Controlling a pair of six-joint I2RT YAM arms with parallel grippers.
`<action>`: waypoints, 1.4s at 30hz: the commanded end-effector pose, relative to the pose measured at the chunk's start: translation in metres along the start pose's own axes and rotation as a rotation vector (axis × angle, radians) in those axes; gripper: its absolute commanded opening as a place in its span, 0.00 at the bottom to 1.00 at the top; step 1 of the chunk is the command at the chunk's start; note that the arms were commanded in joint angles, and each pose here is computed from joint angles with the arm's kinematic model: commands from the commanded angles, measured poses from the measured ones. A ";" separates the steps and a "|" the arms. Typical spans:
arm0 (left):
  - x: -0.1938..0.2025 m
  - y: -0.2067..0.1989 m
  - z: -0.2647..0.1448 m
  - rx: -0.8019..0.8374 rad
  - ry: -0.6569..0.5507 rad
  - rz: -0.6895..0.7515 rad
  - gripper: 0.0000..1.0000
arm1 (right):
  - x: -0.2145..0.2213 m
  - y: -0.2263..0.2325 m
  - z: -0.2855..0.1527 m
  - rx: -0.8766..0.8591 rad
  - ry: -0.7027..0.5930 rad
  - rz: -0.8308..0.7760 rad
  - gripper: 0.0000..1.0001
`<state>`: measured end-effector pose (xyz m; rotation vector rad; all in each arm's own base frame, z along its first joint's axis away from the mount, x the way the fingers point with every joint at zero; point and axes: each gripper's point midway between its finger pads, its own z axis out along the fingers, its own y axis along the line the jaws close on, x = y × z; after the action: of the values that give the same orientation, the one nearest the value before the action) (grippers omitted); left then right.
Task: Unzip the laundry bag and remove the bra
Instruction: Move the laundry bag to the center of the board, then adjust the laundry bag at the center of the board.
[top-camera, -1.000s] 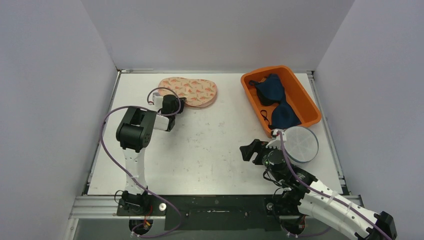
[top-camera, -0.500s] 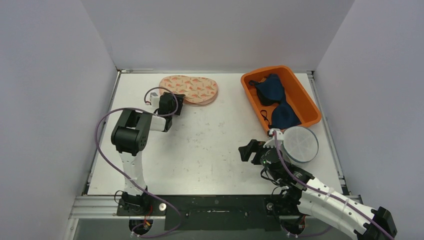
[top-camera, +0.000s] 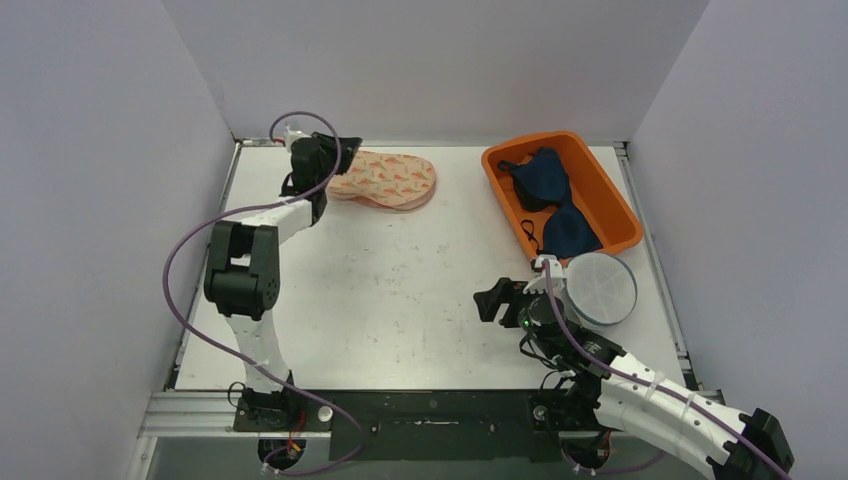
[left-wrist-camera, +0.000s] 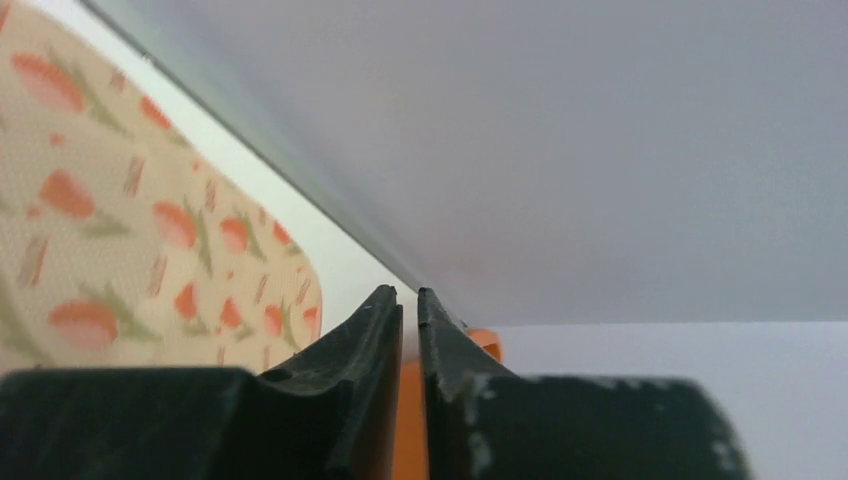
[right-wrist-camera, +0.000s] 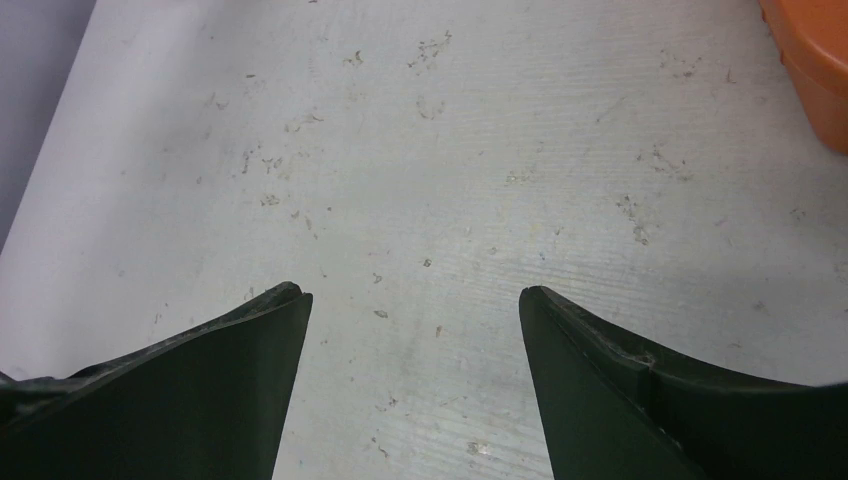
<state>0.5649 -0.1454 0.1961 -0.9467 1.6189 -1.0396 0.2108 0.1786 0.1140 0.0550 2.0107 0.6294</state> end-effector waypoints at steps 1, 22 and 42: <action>-0.018 0.015 0.036 0.033 0.070 0.023 0.06 | -0.019 0.021 -0.002 -0.084 -0.068 0.031 0.78; -0.014 0.130 0.055 -0.208 0.079 0.139 0.00 | -0.025 0.021 -0.001 -0.070 -0.068 -0.009 0.77; 0.074 0.022 0.039 0.003 0.141 0.253 0.00 | -0.031 0.016 -0.009 -0.036 -0.075 0.016 0.79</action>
<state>0.5734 -0.2057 0.1726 -0.6595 1.7692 -0.9874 0.2107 0.1803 0.1189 0.0340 1.9960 0.6395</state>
